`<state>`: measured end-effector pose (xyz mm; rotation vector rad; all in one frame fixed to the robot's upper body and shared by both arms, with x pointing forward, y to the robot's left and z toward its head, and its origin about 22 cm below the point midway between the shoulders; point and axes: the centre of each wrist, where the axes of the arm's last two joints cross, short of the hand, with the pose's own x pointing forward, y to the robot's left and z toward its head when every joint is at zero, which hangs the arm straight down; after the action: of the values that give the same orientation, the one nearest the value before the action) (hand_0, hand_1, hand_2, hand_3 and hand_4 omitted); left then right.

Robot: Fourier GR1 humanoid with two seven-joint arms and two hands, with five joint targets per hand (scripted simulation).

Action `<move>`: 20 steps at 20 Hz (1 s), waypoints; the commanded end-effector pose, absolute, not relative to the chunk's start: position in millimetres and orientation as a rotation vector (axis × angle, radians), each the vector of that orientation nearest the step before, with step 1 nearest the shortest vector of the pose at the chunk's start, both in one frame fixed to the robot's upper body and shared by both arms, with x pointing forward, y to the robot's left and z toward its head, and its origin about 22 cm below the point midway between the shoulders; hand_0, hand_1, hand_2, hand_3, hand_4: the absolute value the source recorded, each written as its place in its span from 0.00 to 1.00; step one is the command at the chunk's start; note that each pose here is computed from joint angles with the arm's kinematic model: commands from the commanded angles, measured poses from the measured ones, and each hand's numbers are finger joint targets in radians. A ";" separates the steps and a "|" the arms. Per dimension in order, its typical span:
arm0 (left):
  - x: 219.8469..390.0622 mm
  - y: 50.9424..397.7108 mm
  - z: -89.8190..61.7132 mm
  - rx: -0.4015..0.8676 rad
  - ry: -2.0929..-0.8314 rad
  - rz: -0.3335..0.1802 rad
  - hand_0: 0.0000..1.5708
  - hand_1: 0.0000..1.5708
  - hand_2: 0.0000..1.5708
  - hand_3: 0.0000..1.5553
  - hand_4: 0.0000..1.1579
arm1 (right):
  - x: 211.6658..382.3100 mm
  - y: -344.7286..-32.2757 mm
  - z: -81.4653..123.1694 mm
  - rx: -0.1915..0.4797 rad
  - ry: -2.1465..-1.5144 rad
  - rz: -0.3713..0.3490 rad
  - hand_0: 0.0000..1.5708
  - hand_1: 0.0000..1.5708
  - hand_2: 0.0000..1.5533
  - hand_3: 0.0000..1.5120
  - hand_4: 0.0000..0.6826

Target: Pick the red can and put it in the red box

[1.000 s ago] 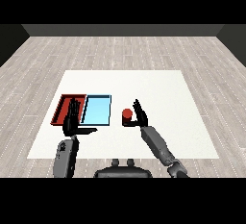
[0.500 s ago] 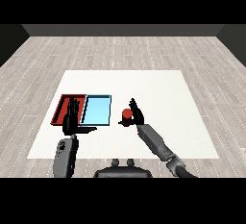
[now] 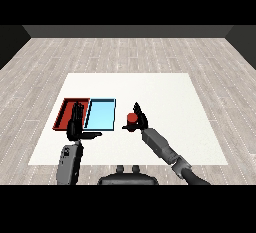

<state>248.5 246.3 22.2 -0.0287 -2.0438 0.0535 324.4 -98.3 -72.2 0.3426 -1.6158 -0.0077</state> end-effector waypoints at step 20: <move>259.1 251.3 9.8 -0.061 -2.028 0.046 0.00 0.00 0.00 0.00 0.00 | 334.9 -74.9 -53.4 0.052 -1.647 0.047 0.92 0.92 0.92 0.91 0.88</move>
<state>249.7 245.5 13.4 -0.0390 -2.0403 0.0381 327.3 -81.8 -66.7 0.0648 -1.6198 0.0282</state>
